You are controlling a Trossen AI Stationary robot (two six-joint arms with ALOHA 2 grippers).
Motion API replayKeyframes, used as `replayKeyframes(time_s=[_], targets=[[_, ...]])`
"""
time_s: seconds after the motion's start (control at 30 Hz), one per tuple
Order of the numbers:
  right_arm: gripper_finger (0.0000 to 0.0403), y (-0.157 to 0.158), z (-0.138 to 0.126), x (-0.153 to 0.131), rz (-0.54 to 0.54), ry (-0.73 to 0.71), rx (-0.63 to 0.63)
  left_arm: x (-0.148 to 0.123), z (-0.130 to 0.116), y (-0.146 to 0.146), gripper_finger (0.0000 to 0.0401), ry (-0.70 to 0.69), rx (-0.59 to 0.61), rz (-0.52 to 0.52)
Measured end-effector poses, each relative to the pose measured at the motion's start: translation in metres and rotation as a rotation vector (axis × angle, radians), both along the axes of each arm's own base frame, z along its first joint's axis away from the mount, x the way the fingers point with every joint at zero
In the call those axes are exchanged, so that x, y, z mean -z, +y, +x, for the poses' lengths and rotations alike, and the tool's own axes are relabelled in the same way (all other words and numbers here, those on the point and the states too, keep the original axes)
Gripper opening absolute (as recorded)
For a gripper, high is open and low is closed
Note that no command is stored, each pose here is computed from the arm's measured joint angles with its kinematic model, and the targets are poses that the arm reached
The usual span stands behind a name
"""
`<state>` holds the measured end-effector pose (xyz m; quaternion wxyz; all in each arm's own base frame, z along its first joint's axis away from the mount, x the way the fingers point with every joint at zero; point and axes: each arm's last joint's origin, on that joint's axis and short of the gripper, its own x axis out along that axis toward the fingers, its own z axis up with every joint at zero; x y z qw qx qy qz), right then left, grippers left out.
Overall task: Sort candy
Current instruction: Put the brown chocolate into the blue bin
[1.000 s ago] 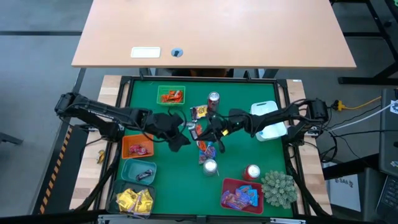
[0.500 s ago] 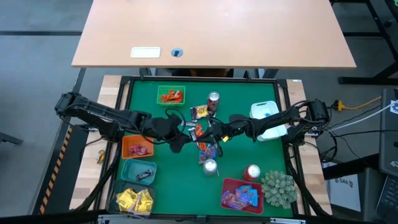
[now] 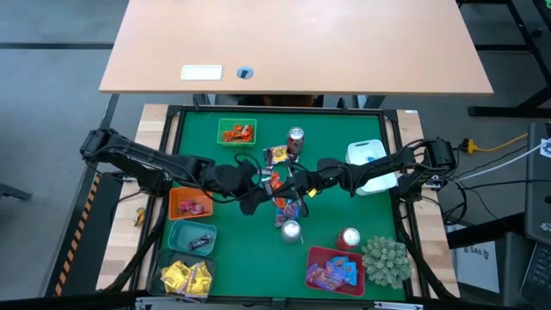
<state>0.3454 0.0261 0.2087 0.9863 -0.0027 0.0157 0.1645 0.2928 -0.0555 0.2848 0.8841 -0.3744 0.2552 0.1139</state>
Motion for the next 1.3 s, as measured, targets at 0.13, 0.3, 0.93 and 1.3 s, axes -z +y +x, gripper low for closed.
replayKeyframes(time_s=[0.13, 0.3, 0.93, 1.3], targets=[[0.0003, 0.0, 0.0, 0.0, 0.0, 0.0, 0.001, 0.001, 0.003, 0.001, 0.0175, -0.011, -0.016, 0.017], [0.0003, 0.0, 0.0, 0.0, 0.0, 0.001, 0.002, 0.0, 0.003, 0.004, 0.0172, -0.018, -0.047, 0.033], [0.0007, 0.0, 0.0, 0.001, 0.002, 0.008, 0.002, 0.0, 0.003, 0.004, 0.0057, -0.022, -0.057, 0.04], [0.0127, 0.0, 0.0, 0.005, 0.001, 0.057, 0.001, 0.005, -0.013, 0.003, 0.0055, 0.142, 0.078, -0.025]])
